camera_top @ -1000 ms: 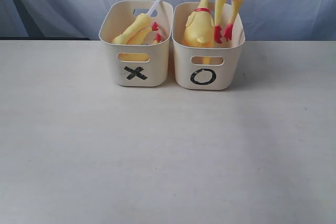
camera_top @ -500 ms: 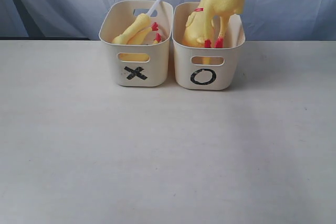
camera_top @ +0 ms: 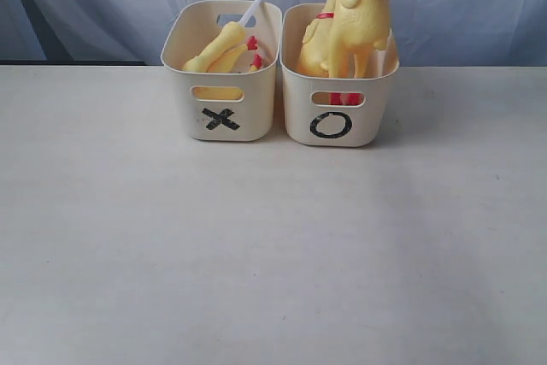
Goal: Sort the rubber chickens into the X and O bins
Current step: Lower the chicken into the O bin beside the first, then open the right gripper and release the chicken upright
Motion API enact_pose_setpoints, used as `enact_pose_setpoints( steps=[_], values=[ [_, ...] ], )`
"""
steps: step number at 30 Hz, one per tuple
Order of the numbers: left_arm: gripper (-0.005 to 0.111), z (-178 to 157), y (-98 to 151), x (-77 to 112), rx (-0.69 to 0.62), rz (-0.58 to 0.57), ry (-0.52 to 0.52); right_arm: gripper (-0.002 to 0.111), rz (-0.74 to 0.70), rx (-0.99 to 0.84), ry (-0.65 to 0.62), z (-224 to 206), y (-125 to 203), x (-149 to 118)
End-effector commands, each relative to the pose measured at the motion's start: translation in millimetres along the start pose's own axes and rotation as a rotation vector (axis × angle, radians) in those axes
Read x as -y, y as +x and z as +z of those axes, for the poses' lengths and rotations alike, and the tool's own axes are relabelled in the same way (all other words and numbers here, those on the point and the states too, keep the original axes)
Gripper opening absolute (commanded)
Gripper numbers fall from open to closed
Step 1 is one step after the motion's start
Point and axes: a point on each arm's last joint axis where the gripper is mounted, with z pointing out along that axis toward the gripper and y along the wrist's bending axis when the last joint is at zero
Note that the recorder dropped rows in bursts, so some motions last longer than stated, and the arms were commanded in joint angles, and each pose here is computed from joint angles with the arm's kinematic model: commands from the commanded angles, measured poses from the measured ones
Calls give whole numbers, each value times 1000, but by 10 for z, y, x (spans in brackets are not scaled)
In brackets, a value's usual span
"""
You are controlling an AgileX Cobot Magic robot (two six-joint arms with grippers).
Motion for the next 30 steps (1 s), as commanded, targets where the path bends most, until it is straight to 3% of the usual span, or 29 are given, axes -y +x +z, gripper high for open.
enact_pose_setpoints(
  steps=[1, 30],
  values=[
    [0, -7, 0, 3, 9, -19, -1, -1, 17, -2, -2, 53, 51, -26],
    [0, -7, 0, 3, 9, -19, -1, -1, 68, -142, 97, 142, 348, 67]
  ],
)
